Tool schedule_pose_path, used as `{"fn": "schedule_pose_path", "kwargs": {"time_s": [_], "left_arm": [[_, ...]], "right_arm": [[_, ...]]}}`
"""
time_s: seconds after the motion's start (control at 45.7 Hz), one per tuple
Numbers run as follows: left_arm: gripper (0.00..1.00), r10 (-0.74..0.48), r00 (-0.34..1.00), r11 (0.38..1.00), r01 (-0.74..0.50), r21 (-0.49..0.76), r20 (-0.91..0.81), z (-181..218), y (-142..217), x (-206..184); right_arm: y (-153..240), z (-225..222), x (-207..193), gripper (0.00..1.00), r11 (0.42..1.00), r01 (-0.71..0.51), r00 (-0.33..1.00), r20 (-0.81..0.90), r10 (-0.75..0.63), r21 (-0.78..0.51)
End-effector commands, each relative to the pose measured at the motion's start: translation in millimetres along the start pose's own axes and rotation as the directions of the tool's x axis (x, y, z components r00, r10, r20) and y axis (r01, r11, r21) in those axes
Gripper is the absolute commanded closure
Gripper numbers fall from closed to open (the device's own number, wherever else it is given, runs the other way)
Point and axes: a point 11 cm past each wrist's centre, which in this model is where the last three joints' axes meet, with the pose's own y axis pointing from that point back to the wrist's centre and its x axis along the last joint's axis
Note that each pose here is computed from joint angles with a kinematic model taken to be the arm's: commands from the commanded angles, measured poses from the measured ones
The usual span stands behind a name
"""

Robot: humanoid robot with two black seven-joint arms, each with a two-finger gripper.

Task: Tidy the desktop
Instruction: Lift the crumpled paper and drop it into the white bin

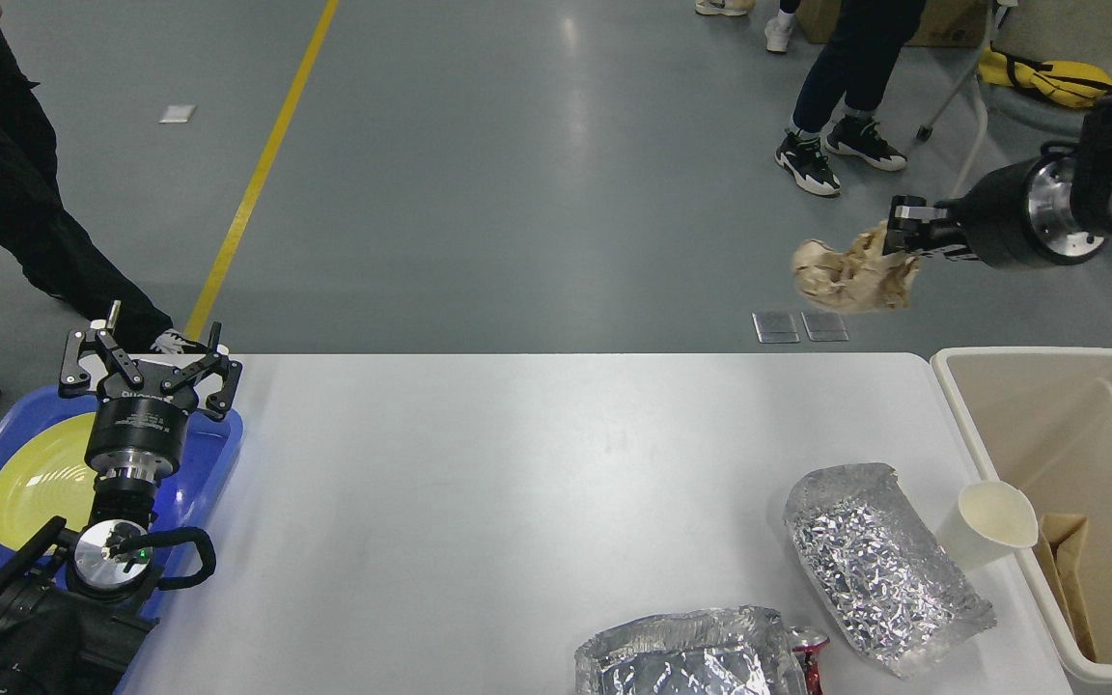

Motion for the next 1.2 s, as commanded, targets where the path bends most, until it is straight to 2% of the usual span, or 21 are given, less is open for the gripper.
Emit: {"fn": "schedule_pose_path", "kwargs": {"time_s": [0.0,0.175,0.328,0.416,0.503,0.591,0.679,0.744,0.897,1.051,1.073,1.094,1.116,1.138,1.16,1.182], "left_arm": [[0.03,0.001,1.0,1.0,-0.001,0.0,0.0,0.0,0.1,0.2],[0.03,0.001,1.0,1.0,-0.001,0.0,0.0,0.0,0.1,0.2],[0.03,0.001,1.0,1.0,-0.001,0.0,0.0,0.0,0.1,0.2],[0.03,0.001,1.0,1.0,-0.001,0.0,0.0,0.0,0.1,0.2],[0.03,0.001,1.0,1.0,-0.001,0.0,0.0,0.0,0.1,0.2],[0.03,0.001,1.0,1.0,-0.001,0.0,0.0,0.0,0.1,0.2],[0.03,0.001,1.0,1.0,-0.001,0.0,0.0,0.0,0.1,0.2],[0.03,0.001,1.0,1.0,-0.001,0.0,0.0,0.0,0.1,0.2],[0.03,0.001,1.0,1.0,-0.001,0.0,0.0,0.0,0.1,0.2],[0.03,-0.001,1.0,1.0,0.001,0.0,0.0,0.0,-0.1,-0.3],[0.03,0.001,1.0,1.0,-0.001,0.0,0.0,0.0,0.1,0.2],[0.03,-0.001,1.0,1.0,0.001,0.0,0.0,0.0,-0.1,-0.3],[0.03,0.001,1.0,1.0,-0.001,0.0,0.0,0.0,0.1,0.2],[0.03,-0.001,1.0,1.0,0.001,0.0,0.0,0.0,-0.1,-0.3],[0.03,-0.001,1.0,1.0,0.001,0.0,0.0,0.0,-0.1,-0.3],[0.03,-0.001,1.0,1.0,0.001,0.0,0.0,0.0,-0.1,-0.3]], "right_arm": [[24.6,-35.0,-37.8,1.0,0.982,0.168,0.986,-0.025,-0.166,0.089],[18.7,-31.9,-59.7,1.0,0.969,0.229,0.973,-0.012,-0.229,0.091],[-1.2,18.5,-45.3,1.0,0.986,0.162,0.981,0.099,-0.164,0.03],[-8.5,62.9,-20.2,1.0,0.997,0.068,0.982,0.177,-0.062,-0.031],[-14.3,120.8,8.0,1.0,0.988,-0.04,0.973,0.22,0.073,-0.151],[-18.5,188.1,20.2,1.0,0.945,-0.112,0.957,0.224,0.186,-0.307],[-24.0,248.5,20.5,1.0,0.873,-0.2,0.935,0.179,0.305,-0.445],[-32.4,284.6,8.2,1.0,0.813,-0.267,0.914,0.131,0.384,-0.518],[-72.3,334.6,-67.0,1.0,0.704,-0.367,0.855,0.078,0.513,-0.608],[-100.0,344.4,-130.0,1.0,0.661,-0.395,0.834,0.053,0.55,-0.638],[-102.0,345.0,-136.0,0.98,0.655,-0.397,0.831,0.052,0.554,-0.643],[-103.4,345.9,-142.2,0.88,0.65,-0.401,0.828,0.048,0.558,-0.645],[-105.0,346.6,-148.0,0.73,0.644,-0.403,0.826,0.045,0.562,-0.65],[-108.5,346.2,-156.4,0.24,0.645,-0.399,0.829,0.045,0.558,-0.651],[-109.5,346.9,-161.2,0.0,0.639,-0.4,0.827,0.042,0.56,-0.657],[-112.3,345.0,-164.1,0.0,0.639,-0.404,0.826,0.039,0.562,-0.654]]}}
